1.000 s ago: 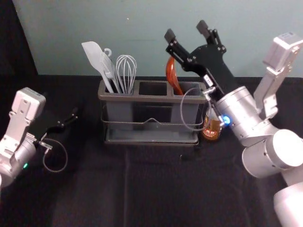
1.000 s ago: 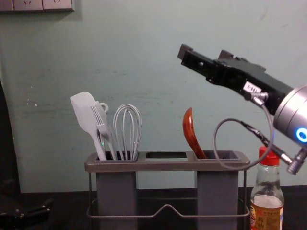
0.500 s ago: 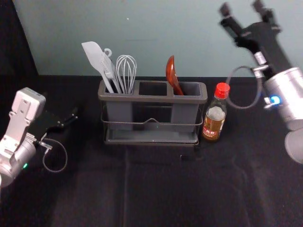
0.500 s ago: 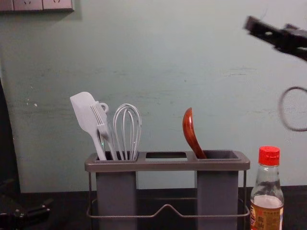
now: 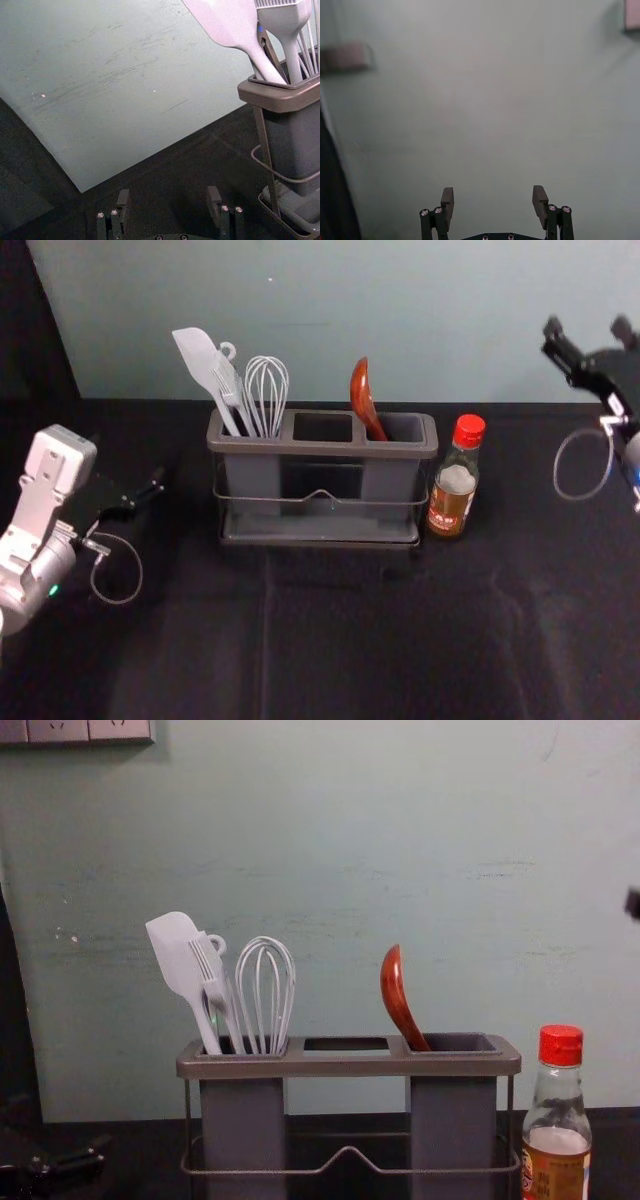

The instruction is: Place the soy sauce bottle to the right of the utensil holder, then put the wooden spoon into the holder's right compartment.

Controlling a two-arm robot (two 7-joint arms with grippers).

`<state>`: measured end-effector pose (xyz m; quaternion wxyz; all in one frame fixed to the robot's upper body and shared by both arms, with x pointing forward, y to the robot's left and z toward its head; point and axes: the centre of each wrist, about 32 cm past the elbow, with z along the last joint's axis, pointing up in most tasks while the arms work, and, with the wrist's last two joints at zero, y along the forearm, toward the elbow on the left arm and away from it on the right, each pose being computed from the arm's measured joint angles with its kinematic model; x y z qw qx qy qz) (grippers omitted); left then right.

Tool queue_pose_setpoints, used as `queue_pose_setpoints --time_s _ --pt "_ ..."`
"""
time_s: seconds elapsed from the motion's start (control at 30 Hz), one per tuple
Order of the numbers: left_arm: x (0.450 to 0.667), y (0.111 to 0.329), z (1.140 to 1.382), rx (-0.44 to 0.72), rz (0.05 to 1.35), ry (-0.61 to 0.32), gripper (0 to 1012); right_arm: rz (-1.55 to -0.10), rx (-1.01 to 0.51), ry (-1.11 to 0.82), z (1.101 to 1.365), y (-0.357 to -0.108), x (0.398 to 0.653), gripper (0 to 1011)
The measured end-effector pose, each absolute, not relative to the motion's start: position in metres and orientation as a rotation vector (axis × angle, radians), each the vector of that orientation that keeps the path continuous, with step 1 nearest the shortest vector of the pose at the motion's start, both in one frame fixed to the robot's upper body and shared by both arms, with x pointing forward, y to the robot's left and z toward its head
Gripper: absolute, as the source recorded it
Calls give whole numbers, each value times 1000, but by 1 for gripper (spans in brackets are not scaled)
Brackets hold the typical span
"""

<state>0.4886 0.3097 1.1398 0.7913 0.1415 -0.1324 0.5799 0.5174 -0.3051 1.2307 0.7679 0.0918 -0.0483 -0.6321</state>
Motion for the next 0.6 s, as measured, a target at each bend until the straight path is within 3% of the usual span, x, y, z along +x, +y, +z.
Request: queue_pose_setpoints --time_s 0.6 --pt "489 310 1140 305 1248 -285 1000 -1388 -30 -44 1167 -308 524 1004"
